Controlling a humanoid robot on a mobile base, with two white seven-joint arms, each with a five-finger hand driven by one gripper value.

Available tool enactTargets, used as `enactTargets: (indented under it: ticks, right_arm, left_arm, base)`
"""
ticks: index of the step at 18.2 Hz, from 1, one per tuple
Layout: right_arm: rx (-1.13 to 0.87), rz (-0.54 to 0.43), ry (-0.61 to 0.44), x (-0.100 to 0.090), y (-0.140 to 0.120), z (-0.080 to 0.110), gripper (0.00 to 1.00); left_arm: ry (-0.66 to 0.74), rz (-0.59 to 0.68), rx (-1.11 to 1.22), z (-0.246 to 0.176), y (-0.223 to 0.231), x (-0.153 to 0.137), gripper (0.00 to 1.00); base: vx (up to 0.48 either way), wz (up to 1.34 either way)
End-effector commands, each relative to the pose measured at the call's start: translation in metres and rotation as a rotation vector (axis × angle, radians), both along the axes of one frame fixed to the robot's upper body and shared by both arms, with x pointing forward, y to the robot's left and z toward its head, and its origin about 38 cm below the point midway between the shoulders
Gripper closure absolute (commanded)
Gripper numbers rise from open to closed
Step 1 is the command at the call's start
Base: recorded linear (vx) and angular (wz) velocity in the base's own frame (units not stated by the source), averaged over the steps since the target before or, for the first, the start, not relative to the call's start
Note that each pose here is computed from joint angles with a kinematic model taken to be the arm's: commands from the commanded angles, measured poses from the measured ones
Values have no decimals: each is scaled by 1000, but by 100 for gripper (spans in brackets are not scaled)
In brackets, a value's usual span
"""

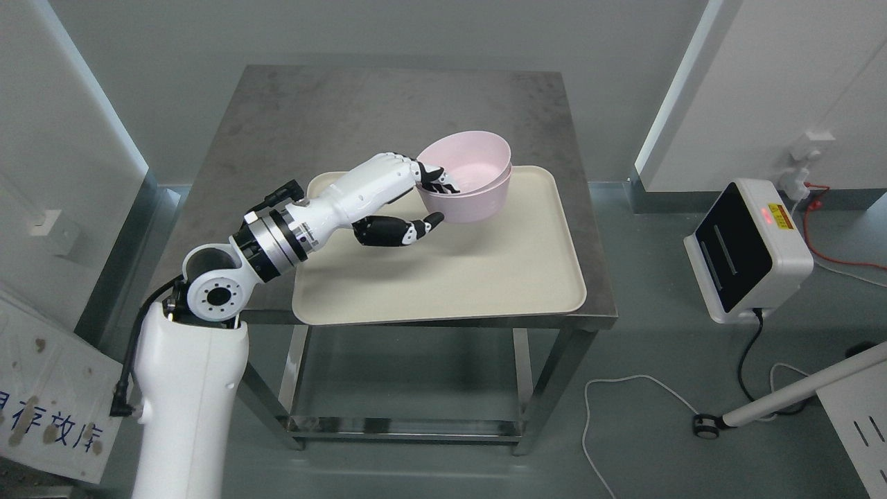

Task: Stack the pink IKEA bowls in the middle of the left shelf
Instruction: 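Lift the stacked pink bowls off the tray with the left hand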

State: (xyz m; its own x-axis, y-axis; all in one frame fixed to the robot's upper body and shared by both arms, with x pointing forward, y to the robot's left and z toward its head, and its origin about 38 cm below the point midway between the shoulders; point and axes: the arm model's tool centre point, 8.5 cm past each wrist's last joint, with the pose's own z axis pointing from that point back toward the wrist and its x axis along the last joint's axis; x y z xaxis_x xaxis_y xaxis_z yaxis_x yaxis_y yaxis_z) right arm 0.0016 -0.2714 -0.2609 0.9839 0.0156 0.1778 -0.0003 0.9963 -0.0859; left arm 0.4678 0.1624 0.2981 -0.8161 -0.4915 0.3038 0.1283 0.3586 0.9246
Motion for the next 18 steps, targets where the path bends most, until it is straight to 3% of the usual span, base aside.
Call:
enactTargets:
  ticks: [1,18]
  right_arm:
    - [-16,0,0,0,-11,1,0]
    - [-16,0,0,0,-11,1,0]
  left_arm:
    - [-89,57,-44,20,31,-18,98]
    - [-95,48,-50,23,29,-19,98]
  base:
    - [0,0]
    - [0,0]
